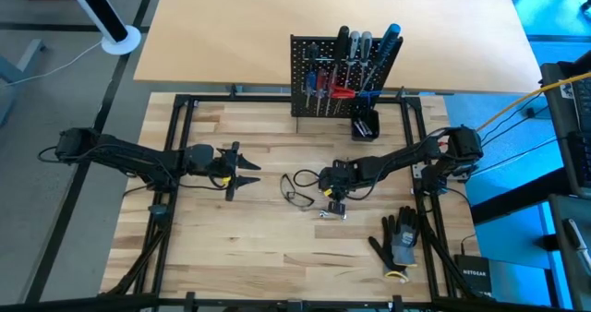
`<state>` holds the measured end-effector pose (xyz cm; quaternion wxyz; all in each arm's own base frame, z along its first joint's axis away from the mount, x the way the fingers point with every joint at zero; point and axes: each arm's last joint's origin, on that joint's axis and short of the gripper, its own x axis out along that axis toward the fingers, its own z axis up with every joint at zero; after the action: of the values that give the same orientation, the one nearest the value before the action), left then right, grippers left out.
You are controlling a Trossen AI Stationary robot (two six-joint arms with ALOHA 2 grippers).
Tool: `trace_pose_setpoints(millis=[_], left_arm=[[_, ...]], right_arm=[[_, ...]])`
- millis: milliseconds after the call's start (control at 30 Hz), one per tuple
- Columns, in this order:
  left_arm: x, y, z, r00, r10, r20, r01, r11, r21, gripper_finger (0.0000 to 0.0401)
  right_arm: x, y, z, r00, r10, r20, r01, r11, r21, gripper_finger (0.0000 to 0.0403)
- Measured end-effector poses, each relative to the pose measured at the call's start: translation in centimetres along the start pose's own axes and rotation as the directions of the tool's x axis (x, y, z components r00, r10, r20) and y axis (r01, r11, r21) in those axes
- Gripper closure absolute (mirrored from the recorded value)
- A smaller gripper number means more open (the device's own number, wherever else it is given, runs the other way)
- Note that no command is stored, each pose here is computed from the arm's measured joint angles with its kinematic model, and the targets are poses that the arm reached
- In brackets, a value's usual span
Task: Hang tools onto peg board
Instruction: Put the silver extension bar in the black bin on the peg board
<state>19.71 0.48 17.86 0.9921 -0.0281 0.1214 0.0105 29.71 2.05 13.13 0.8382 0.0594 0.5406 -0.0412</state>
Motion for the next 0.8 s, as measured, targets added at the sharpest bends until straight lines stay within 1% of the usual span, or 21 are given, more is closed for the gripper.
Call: trace_pose_setpoints(millis=[167, 267, 367, 600, 733, 800], left_arm=[[0.0, 0.0, 0.0, 1.0, 0.0, -0.001, 0.0, 1.0, 0.0, 0.0242], [0.0, 0.0, 0.0, 1.0, 0.0, -0.001, 0.0, 1.0, 0.0, 0.0242], [0.0, 0.0, 0.0, 1.0, 0.0, -0.001, 0.0, 1.0, 0.0, 0.0242], [0.0, 0.0, 0.0, 1.0, 0.0, -0.001, 0.0, 1.0, 0.0, 0.0242], [0.0, 0.0, 0.0, 1.0, 0.0, -0.001, 0.0, 1.0, 0.0, 0.0242], [0.0, 0.0, 0.0, 1.0, 0.0, -0.001, 0.0, 1.0, 0.0, 0.0242]], right_arm=[[-0.9, 0.0, 0.2, 0.999, 0.007, 0.031, -0.007, 1.0, 0.004, 0.036], [-2.4, 0.0, 0.4, 0.998, 0.012, 0.067, -0.013, 1.0, 0.005, 0.0363], [-4.1, -0.2, 0.4, 0.995, -0.012, 0.095, 0.011, 1.0, 0.011, 0.0362], [-8.8, -0.8, -0.2, 0.978, -0.125, 0.17, 0.118, 0.992, 0.051, 0.0361], [-11.4, -1.5, -0.9, 0.951, -0.22, 0.216, 0.201, 0.974, 0.108, 0.0361], [-12.5, -2.1, -1.3, 0.936, -0.269, 0.226, 0.237, 0.959, 0.156, 0.0361]])
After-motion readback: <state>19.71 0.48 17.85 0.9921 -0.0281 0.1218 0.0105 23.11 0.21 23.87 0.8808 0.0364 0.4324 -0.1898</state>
